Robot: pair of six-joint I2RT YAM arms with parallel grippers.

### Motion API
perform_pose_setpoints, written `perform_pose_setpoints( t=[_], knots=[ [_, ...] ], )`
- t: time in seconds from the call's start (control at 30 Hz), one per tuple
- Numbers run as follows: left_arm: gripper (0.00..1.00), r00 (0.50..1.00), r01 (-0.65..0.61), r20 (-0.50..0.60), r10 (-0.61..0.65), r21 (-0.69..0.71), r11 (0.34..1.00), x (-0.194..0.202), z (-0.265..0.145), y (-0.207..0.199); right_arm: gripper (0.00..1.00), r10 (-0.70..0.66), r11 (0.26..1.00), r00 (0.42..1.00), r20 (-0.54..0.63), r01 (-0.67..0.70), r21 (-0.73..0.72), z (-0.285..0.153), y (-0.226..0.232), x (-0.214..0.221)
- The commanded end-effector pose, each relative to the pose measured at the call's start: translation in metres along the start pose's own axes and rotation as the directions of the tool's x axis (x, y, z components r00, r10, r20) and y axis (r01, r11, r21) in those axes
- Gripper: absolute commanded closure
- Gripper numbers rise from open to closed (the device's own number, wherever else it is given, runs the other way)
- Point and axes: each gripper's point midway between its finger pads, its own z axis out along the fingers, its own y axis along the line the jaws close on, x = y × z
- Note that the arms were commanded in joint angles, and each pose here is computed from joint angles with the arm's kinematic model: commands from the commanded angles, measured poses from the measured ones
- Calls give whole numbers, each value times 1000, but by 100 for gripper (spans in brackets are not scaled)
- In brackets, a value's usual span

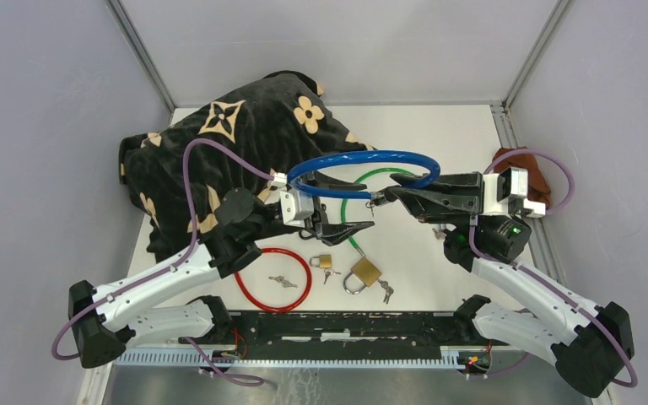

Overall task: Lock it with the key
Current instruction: Lock the lock.

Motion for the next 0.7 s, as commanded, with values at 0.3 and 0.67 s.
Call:
perform_pose_setpoints(
  t=[0.3, 0.67],
  knots=[
    [33, 984, -54, 171, 42, 66, 996, -51, 18, -2, 100, -40, 997, 993, 115, 48, -68, 11, 16, -38],
    [85, 986, -91, 143, 82, 58, 994, -42, 16, -1, 100, -48, 996, 992, 120, 56, -65, 10, 18, -41]
  ],
)
